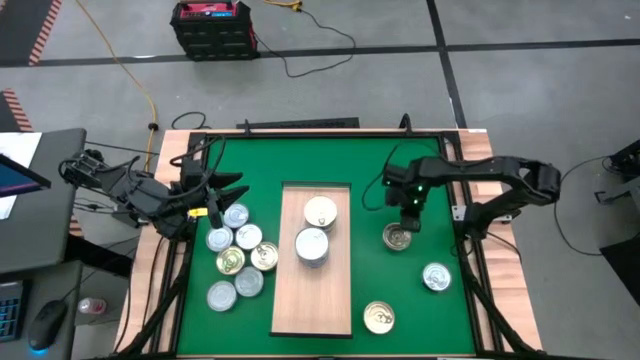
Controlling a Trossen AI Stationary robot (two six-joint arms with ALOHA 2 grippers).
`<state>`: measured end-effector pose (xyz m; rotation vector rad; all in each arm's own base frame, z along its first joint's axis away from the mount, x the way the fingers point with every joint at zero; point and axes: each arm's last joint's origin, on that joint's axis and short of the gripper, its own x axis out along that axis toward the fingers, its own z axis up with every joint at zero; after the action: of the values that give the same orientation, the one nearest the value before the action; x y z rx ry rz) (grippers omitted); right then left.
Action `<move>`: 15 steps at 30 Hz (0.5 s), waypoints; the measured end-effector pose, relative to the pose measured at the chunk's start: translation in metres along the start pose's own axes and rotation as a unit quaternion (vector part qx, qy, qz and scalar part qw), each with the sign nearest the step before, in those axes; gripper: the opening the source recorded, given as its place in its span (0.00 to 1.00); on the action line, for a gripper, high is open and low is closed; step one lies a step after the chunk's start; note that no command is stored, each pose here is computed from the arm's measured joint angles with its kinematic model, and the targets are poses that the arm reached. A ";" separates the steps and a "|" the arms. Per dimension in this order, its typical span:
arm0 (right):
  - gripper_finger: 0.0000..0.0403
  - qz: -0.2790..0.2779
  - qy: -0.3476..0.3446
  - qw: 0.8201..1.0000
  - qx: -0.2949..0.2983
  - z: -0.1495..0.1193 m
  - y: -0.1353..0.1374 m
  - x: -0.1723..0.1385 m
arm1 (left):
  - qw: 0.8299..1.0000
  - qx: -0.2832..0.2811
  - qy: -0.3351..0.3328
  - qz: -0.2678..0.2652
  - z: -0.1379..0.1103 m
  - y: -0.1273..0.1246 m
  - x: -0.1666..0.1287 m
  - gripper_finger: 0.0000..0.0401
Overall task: Stack canned seafood by type on shelf
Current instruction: Stack the blue pink tuna can on top of the other blue pink tuna cans on the shelf
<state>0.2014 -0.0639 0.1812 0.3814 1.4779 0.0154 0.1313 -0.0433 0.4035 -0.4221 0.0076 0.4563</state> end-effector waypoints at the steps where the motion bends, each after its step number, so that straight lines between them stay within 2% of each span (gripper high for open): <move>1: 0.18 0.000 -0.005 1.000 0.001 0.001 0.003 0.000 | 1.000 0.000 0.000 0.000 0.000 0.000 0.000 0.50; 5: 0.26 -0.006 -0.016 1.000 0.017 0.001 0.009 -0.002 | 1.000 0.001 0.000 0.000 0.000 0.000 0.000 0.50; 10: 0.42 -0.007 -0.031 0.998 0.054 0.000 0.009 -0.006 | 1.000 0.001 0.000 0.000 0.000 0.000 0.000 0.50; 15: 0.51 -0.006 -0.037 0.998 0.041 0.002 0.014 -0.005 | 1.000 0.006 0.000 0.000 0.000 0.000 0.000 0.50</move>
<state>0.2057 -0.0519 0.1894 0.4351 1.4106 -0.0694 0.1313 -0.0433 0.4034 -0.4103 0.0113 0.4564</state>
